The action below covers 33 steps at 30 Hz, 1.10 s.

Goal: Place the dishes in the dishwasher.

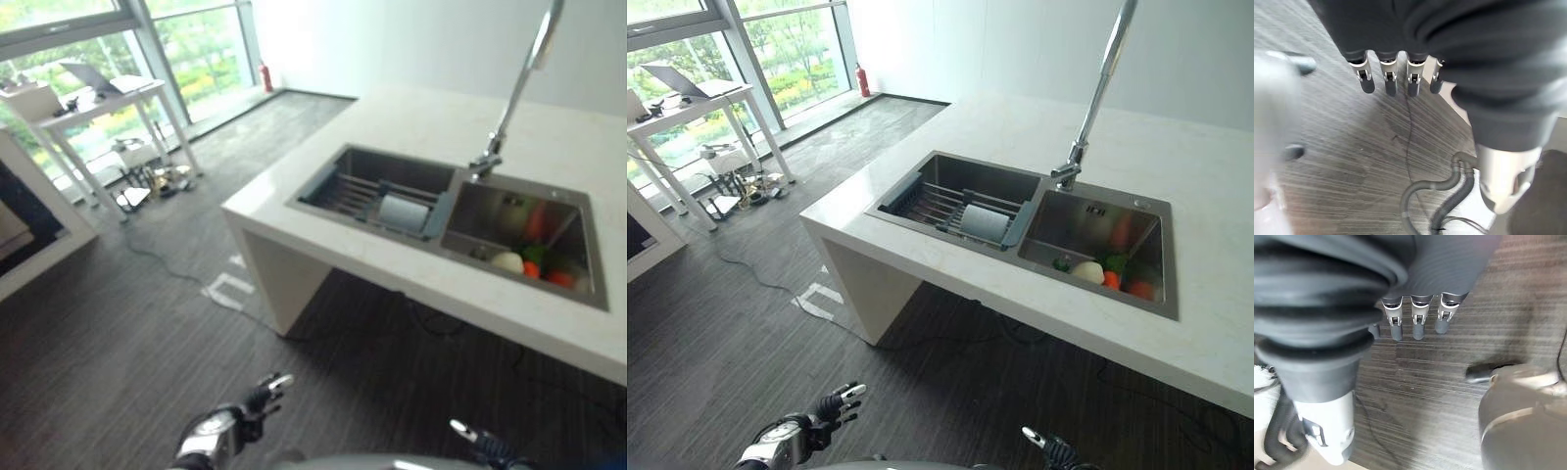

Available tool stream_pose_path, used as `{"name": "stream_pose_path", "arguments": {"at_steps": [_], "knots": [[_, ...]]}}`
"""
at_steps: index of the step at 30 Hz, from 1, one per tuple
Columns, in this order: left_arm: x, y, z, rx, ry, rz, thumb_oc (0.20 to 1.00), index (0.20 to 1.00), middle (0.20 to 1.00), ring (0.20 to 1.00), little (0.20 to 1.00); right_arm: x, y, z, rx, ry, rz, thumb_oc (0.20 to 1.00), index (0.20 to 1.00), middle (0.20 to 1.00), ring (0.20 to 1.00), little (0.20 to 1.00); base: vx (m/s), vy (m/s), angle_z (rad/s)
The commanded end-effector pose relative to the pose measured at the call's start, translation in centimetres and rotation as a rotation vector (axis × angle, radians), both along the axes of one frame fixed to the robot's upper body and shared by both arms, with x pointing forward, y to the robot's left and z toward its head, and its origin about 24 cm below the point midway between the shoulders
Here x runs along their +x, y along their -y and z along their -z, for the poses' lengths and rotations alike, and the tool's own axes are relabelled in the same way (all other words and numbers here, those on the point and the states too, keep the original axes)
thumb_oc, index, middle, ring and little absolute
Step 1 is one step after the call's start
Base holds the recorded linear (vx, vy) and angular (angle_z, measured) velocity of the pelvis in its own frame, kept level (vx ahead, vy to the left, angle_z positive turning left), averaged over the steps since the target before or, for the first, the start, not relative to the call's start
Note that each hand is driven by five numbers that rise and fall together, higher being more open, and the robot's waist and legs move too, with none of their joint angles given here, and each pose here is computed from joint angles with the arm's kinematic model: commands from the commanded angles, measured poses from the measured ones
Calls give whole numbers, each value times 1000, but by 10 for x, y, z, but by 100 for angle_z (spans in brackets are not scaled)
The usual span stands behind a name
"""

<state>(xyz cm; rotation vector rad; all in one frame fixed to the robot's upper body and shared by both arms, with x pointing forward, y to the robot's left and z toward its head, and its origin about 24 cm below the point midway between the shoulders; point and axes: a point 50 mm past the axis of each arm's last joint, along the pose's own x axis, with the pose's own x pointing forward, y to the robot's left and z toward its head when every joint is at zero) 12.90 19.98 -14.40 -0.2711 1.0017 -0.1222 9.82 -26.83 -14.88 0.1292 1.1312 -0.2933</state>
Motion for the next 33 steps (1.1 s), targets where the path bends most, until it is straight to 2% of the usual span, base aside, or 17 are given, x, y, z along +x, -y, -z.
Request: {"name": "stream_pose_path", "arguments": {"at_steps": [1, 10, 14, 18, 26, 31, 33], "knots": [[42, -3, -21, -5, 190, -17, 1000, 1000, 1000, 1000, 1000, 18, -5, -4, 12, 48, -34, 1000, 1000, 1000, 1000, 1000, 170, 178, 9], [44, -8, -25, 26, 206, 62, 1000, 1000, 1000, 1000, 1000, 25, -21, -3, 46, 120, -58, 1000, 1000, 1000, 1000, 1000, 122, 159, -6], [54, -7, -34, 33, 229, 41, 1000, 1000, 1000, 1000, 1000, 16, -19, 1, 60, 45, -50, 1000, 1000, 1000, 1000, 1000, 328, -316, -32], [42, -12, -25, 28, 196, -26, 1000, 1000, 1000, 1000, 1000, 6, -25, 7, 70, -7, -39, 1000, 1000, 1000, 1000, 1000, 139, -317, 13], [30, -12, -20, 1, 197, -121, 1000, 1000, 1000, 1000, 1000, -11, -10, 6, 24, -60, -81, 1000, 1000, 1000, 1000, 1000, 97, -150, -17], [44, -5, -23, -11, 216, -42, 1000, 1000, 1000, 1000, 1000, -5, 2, 2, -12, -30, -9, 1000, 1000, 1000, 1000, 1000, 92, 173, -17], [50, -6, -23, 17, 218, -43, 1000, 1000, 1000, 1000, 1000, -11, -3, 4, 9, -33, 16, 1000, 1000, 1000, 1000, 1000, 125, 241, -15]]}}
